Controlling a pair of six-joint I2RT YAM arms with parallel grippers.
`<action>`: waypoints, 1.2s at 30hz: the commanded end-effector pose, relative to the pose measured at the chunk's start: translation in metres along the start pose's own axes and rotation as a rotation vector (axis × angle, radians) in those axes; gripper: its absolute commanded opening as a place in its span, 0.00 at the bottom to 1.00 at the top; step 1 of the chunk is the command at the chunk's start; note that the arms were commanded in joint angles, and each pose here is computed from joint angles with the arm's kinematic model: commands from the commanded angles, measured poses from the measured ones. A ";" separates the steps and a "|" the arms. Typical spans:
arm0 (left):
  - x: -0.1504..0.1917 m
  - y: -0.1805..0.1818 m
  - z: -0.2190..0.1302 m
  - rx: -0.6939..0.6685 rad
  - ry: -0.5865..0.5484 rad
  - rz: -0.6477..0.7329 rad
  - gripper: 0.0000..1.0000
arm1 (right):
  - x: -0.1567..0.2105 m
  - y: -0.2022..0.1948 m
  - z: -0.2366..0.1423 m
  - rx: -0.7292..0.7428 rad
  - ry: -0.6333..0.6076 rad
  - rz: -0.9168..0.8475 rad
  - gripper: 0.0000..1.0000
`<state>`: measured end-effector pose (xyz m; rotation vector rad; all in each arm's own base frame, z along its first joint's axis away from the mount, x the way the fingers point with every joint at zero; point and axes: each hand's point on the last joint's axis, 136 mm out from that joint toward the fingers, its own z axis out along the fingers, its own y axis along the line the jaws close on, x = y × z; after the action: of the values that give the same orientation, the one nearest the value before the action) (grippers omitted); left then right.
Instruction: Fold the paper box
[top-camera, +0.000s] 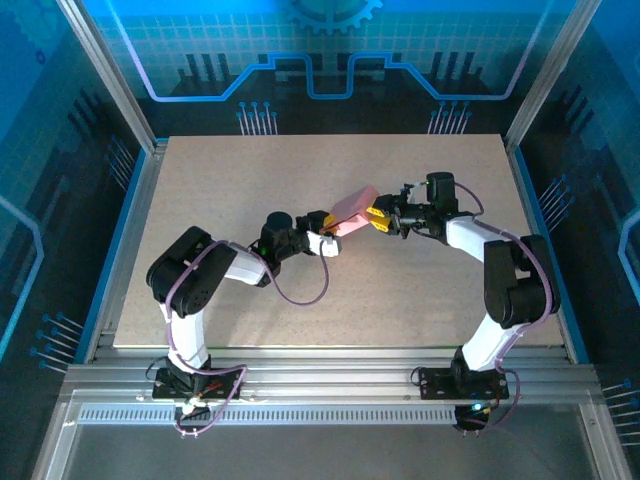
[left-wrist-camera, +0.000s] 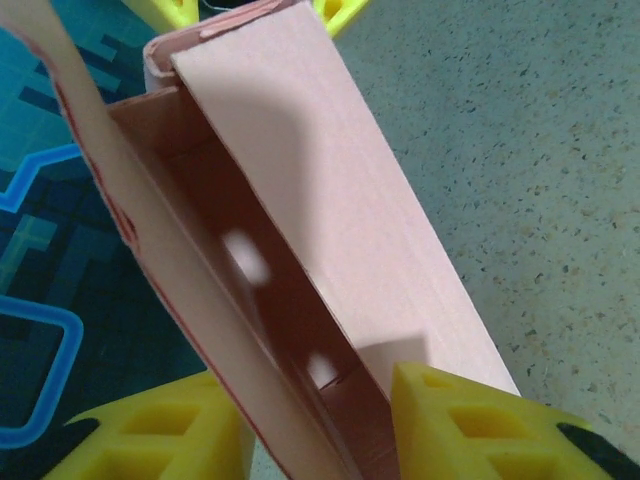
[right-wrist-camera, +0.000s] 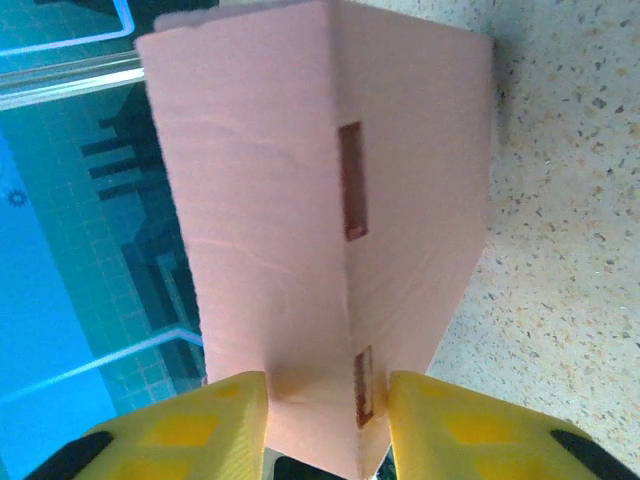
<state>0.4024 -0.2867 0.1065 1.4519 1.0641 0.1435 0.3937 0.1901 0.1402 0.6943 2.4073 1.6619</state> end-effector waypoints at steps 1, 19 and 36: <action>-0.012 0.001 0.003 -0.013 -0.061 -0.008 0.42 | -0.002 0.005 0.004 -0.005 0.005 0.001 0.36; -0.025 -0.017 0.008 0.077 -0.155 -0.139 0.40 | -0.007 0.000 0.035 0.044 0.069 -0.057 0.74; -0.025 -0.019 0.010 0.072 -0.176 -0.186 0.25 | 0.009 -0.007 0.064 0.190 0.172 -0.204 0.48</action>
<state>0.3973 -0.2966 0.0941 1.3784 1.1384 -0.0722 0.4186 0.2238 0.1035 0.4334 2.6444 1.4184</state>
